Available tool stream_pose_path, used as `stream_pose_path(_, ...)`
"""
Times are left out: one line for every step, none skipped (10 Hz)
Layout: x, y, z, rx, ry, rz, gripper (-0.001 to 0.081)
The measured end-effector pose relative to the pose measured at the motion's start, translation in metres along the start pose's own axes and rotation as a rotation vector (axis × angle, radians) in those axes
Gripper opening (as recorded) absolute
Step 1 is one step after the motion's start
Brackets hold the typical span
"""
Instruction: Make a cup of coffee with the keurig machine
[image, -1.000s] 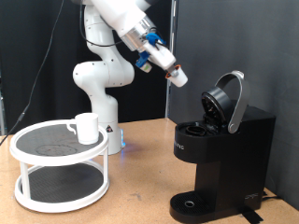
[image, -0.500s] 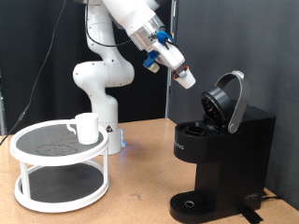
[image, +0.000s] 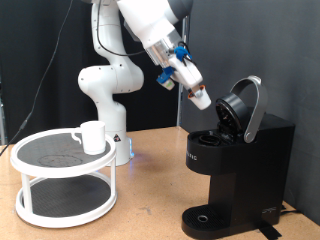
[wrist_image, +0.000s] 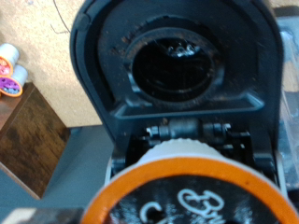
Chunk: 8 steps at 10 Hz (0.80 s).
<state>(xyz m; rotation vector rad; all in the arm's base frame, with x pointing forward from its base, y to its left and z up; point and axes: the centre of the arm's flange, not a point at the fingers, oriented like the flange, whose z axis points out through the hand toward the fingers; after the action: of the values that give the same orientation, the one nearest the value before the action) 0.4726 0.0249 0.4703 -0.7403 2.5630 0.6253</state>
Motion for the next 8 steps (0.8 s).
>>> stream_pose_path(0.001,-0.002,0.008,0.011,0.004,0.001,0.0378)
stream_pose_path(0.001,-0.005,0.014,0.026,0.002,0.006,0.0378)
stream_pose_path(0.002,-0.007,0.020,0.038,0.005,0.009,0.0378)
stream_pose_path(0.003,-0.009,0.027,0.043,0.012,0.011,0.0378)
stream_pose_path(0.004,-0.011,0.033,0.045,0.020,0.014,0.0378)
stream_pose_path(0.005,-0.013,0.040,0.047,0.028,0.016,0.0378)
stream_pose_path(0.007,-0.014,0.046,0.050,0.035,0.018,0.0378)
stream_pose_path(0.009,-0.015,0.052,0.054,0.041,0.019,0.0378)
